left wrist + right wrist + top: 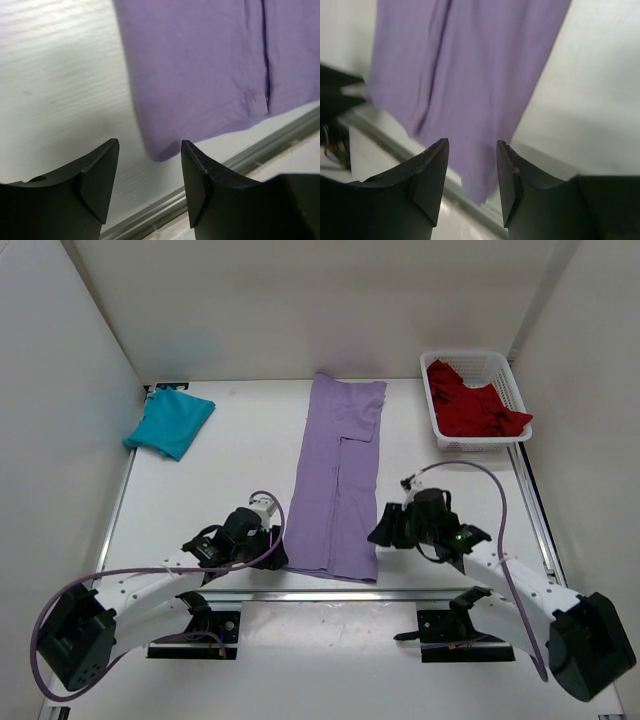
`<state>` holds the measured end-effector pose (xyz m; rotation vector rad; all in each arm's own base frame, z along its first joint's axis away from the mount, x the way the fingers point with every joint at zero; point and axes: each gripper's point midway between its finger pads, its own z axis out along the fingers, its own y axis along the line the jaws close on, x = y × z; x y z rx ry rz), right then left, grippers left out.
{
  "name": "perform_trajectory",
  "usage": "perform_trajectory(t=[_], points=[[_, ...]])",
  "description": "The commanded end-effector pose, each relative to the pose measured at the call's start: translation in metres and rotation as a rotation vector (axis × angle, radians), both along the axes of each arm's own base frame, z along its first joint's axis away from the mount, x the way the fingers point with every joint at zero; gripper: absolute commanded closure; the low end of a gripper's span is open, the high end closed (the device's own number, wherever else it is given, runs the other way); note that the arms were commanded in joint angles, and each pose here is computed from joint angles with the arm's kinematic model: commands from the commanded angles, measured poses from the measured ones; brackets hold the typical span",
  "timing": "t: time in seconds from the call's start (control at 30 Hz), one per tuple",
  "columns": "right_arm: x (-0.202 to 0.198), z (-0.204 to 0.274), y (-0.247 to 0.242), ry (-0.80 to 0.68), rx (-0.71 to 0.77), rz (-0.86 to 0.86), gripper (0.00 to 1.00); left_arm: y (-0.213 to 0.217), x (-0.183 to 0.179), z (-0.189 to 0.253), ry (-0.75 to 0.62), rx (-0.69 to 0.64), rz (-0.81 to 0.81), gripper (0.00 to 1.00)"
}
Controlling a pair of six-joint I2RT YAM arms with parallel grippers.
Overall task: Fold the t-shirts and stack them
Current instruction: Grab the bottom of the folded rectangular tshirt with both arms, then fold the folded rectangular tshirt in 1/3 of the way
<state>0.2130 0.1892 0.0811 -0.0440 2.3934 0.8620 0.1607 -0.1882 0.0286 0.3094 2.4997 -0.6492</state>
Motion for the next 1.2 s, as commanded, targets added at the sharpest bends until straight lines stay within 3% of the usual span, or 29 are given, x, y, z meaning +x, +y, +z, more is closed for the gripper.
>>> perform_trajectory(t=[0.0,0.17,0.27,0.37,0.5,0.53,0.67,0.77,0.93,1.03,1.17], points=[[-0.045,-0.027,-0.007,0.121,-0.048,-0.024,0.59,0.018,0.013,0.008,-0.058,0.042,0.093,0.36],[-0.076,-0.042,-0.003,0.188,0.007,0.015,0.55,0.014,-0.002,-0.008,0.007,0.094,0.056,0.31],[-0.09,-0.053,0.004,0.222,0.015,0.036,0.54,0.014,-0.01,-0.019,0.062,0.054,0.048,0.34],[-0.098,-0.066,0.007,0.253,0.028,0.048,0.64,0.013,-0.011,-0.022,0.078,0.027,0.048,0.39],[-0.099,-0.066,0.013,0.247,0.042,0.067,0.88,0.0,-0.01,-0.019,0.083,-0.02,0.023,0.52],[-0.1,-0.066,0.014,0.247,0.037,0.069,0.94,-0.006,-0.01,-0.018,0.083,-0.036,0.011,0.59],[-0.109,-0.058,0.022,0.245,0.054,0.098,1.0,-0.009,-0.016,-0.017,0.106,-0.032,0.002,0.9],[-0.139,-0.058,0.031,0.304,0.037,0.161,1.0,0.002,-0.031,-0.013,0.159,-0.026,0.004,1.0],[-0.179,-0.049,0.039,0.348,-0.012,0.24,1.0,0.007,-0.053,0.02,0.17,-0.111,0.013,1.0],[-0.158,-0.018,0.044,0.259,0.003,0.239,1.0,0.003,-0.051,0.043,0.156,-0.185,0.008,1.0],[-0.109,0.003,0.038,0.186,0.04,0.205,1.0,-0.007,-0.023,0.063,0.108,-0.184,0.01,1.0]])
